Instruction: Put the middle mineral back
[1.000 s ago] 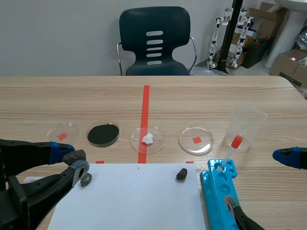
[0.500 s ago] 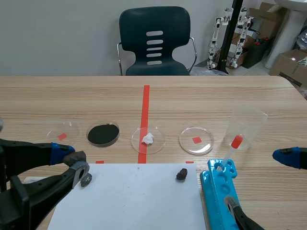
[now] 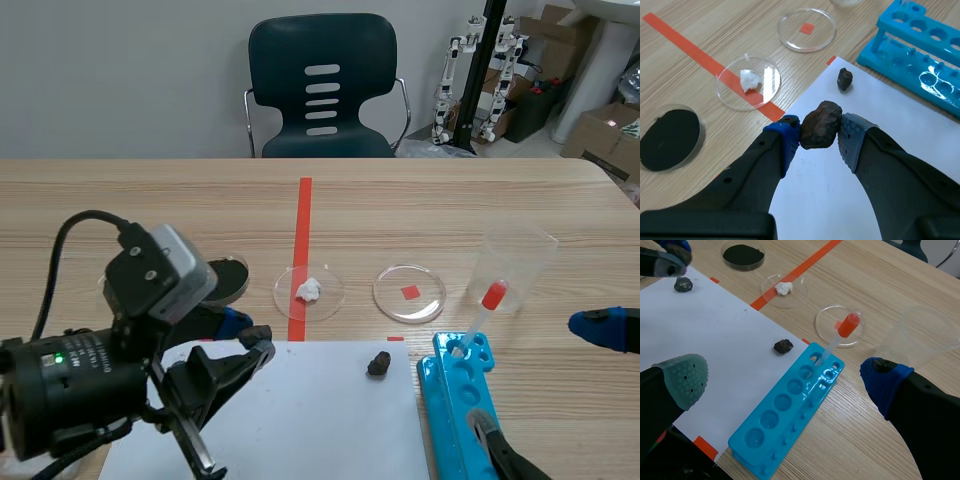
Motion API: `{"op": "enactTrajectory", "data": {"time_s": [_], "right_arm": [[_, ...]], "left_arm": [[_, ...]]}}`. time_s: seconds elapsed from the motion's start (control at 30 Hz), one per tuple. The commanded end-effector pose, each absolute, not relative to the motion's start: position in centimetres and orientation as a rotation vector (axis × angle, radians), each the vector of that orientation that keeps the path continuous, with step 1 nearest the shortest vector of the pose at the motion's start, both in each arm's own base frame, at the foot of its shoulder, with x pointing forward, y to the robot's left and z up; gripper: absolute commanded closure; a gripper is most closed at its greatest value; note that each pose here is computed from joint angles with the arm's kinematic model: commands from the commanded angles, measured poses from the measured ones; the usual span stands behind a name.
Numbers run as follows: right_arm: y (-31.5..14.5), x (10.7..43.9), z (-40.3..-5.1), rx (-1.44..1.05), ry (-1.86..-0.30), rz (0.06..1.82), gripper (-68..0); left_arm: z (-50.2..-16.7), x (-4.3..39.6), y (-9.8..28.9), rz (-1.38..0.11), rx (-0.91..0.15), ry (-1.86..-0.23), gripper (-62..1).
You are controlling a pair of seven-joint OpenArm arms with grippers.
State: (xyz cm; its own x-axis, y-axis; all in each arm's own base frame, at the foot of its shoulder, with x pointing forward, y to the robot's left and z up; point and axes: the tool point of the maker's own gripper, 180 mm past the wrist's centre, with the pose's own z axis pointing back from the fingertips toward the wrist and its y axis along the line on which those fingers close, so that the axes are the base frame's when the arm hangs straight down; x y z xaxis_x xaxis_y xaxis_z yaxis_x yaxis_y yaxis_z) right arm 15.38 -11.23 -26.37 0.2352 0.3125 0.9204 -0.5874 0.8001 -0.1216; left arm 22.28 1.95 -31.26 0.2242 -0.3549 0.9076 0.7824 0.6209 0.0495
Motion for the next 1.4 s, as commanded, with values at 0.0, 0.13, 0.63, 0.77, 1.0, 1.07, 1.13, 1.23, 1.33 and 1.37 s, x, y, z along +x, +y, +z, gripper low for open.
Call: {"op": "enactTrajectory", "data": {"time_s": [0.0, 0.13, 0.63, 0.77, 1.0, 1.07, 1.13, 1.23, 1.33, 1.37], "right_arm": [[-11.3, 15.8, -25.8, 0.274, -1.209, 0.622, -64.7], [-11.3, 15.8, -25.8, 0.274, -1.209, 0.622, -64.7], [-11.3, 15.8, -25.8, 0.274, -1.209, 0.622, -64.7], [-11.3, 15.8, -25.8, 0.274, -1.209, 0.622, -64.7], [-11.3, 15.8, -25.8, 0.274, -1.209, 0.622, -64.7], [-11.3, 15.8, -25.8, 0.274, -1.209, 0.622, -64.7], [-11.3, 15.8, -25.8, 0.274, -1.209, 0.622, -64.7], [-11.3, 15.8, -25.8, 0.274, -1.209, 0.622, -64.7], [-11.3, 15.8, -25.8, 0.274, -1.209, 0.622, -64.7], [-11.3, 15.8, -25.8, 0.274, -1.209, 0.622, -64.7]], "left_arm": [[-30.0, 23.3, 0.8, -0.823, -0.492, -1.137, -14.5], [-31.5, 24.7, -0.2, -0.825, -0.500, -1.122, -14.5], [-36.4, 27.4, -0.8, -0.737, -0.481, -1.028, -14.5], [-37.7, 27.6, -0.3, -0.718, -0.470, -1.002, -14.5], [-39.6, 27.9, 0.3, -0.691, -0.454, -0.965, -14.5], [-40.0, 27.8, 0.6, -0.687, -0.449, -0.954, -14.5], [-40.2, 27.8, 0.7, -0.685, -0.448, -0.951, -14.5], [-40.3, 27.7, 0.8, -0.684, -0.447, -0.948, -14.6], [-40.3, 27.7, 0.8, -0.683, -0.446, -0.947, -14.8], [-40.3, 27.7, 0.8, -0.683, -0.446, -0.946, -14.9]]}}
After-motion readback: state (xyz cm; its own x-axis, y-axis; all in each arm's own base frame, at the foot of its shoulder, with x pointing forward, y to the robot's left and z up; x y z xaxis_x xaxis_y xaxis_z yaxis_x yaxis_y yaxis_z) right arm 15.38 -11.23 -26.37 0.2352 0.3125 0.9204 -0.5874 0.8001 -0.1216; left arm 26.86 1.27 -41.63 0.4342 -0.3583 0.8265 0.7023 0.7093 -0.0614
